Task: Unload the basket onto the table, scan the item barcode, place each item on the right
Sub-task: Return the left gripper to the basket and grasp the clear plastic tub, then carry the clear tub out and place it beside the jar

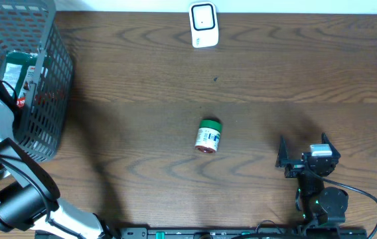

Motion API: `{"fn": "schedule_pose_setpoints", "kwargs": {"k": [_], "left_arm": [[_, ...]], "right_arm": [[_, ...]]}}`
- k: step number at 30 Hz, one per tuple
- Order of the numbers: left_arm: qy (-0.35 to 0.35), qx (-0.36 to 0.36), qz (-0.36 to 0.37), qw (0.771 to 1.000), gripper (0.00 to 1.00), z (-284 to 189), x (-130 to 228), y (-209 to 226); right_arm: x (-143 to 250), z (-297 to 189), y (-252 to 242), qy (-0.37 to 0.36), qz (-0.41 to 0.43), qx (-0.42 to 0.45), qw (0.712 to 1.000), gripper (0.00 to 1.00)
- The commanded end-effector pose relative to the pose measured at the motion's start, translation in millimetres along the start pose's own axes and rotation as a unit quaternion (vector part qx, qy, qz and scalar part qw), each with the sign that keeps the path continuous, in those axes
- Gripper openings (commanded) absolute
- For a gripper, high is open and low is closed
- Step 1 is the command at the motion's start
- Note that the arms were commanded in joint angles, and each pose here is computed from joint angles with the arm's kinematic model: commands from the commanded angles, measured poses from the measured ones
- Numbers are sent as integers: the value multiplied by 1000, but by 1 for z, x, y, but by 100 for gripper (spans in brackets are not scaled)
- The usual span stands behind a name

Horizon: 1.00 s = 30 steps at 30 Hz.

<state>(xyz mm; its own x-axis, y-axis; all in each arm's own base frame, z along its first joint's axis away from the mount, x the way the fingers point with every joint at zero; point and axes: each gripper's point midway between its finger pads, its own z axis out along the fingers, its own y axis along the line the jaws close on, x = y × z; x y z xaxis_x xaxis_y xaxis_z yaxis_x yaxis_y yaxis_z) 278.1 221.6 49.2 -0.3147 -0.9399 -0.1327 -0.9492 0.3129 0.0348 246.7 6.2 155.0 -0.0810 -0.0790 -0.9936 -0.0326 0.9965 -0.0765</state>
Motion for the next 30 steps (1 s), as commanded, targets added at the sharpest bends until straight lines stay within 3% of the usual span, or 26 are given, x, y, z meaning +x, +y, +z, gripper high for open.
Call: {"fn": "schedule_pose_setpoints", "kwargs": {"k": [1,5,10,17,24,30], "left_arm": [[33,19,-6,999,54,2,10,-5],[-11,50,-8,999,52,-45,-12,-14],[-99,110,-11,989,52,-137,-37,-19],[-233,208,-14,950,52,-266,-40,-14],[-279,290,67,913,52,-336,26,-31],[-195,305,224,905,52,-325,126,-74]], "right_arm": [[2,0,-4,3,-2,8,1000,99],[2,0,-4,3,-2,8,1000,99],[2,0,-4,3,-2,8,1000,99],[2,0,-4,3,-2,8,1000,99],[2,0,-4,3,-2,8,1000,99],[2,0,-4,3,-2,8,1000,99]]}}
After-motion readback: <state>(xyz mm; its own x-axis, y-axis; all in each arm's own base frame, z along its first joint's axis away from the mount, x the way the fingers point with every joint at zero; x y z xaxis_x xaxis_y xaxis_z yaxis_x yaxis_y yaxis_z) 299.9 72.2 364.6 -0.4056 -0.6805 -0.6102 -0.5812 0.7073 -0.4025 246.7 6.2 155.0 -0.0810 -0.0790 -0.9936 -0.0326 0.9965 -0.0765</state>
